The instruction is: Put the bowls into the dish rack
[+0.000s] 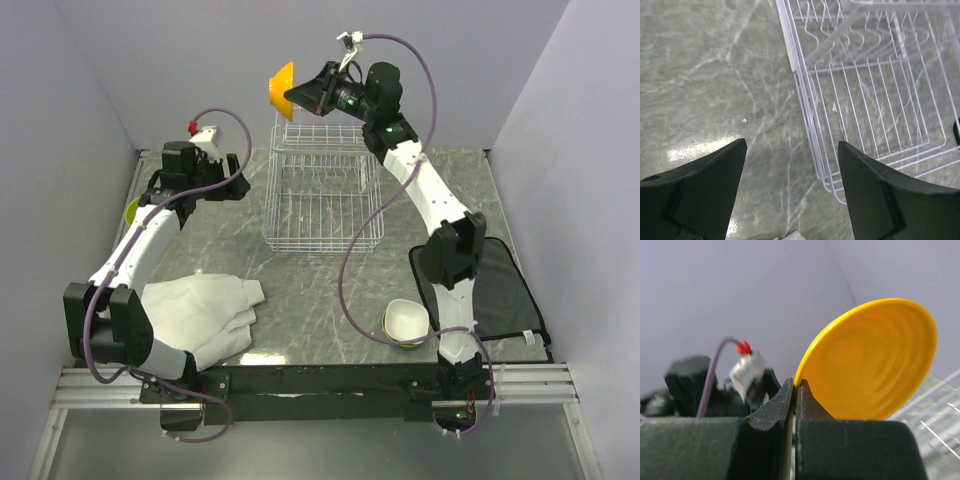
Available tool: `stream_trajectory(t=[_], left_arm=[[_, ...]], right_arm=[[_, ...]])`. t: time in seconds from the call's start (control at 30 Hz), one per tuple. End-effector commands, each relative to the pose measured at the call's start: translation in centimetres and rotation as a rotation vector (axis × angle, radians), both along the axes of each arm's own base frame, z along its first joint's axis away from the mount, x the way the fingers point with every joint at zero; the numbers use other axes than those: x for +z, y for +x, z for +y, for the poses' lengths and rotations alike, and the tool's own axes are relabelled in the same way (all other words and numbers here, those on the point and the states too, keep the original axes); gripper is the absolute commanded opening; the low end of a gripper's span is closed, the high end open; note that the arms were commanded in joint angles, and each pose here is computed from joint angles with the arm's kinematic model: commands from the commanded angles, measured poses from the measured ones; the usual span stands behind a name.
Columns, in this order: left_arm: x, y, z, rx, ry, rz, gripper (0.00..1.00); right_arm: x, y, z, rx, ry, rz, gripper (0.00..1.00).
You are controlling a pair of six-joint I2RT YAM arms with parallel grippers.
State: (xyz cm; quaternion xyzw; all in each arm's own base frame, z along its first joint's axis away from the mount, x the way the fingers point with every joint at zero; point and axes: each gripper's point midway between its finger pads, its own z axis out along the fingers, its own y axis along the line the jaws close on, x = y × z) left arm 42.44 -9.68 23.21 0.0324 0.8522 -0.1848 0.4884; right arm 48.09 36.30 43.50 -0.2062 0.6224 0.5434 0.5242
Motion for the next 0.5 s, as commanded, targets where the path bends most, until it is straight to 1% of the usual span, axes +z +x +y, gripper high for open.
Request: stream_trajectory(t=[0.0, 0.07, 0.1, 0.2, 0.33, 0.47], left_arm=[[1.9, 0.4, -0.1, -0.028, 0.079, -0.05, 0.8], [1.8, 0.4, 0.3, -0.015, 0.101, -0.049, 0.8], [1.6, 0.3, 0.4, -0.017, 0.108, -0.04, 0.8], [1.5, 0.1, 0.7, -0.018, 0.133, -0.036, 0.8], [1.2, 0.3, 0.8, -0.014, 0.141, -0.044, 0.8], [0.5, 0.4, 0.7, -0.012, 0.133, -0.035, 0.8]], right_arm=[[5.4, 0.1, -0.1, 0.086, 0.248, -0.041, 0.0], [5.6, 1.1, -0.1, 0.059, 0.275, -0.04, 0.0], [4.9, 2.1, 0.0, 0.031, 0.283, -0.027, 0.0], [3.9, 3.4, 0.1, 0.001, 0.286, -0.004, 0.0], [2.0, 4.7, 0.2, -0.035, 0.246, 0.022, 0.0], [1.4, 5.5, -0.3, -0.071, 0.217, 0.008, 0.0]])
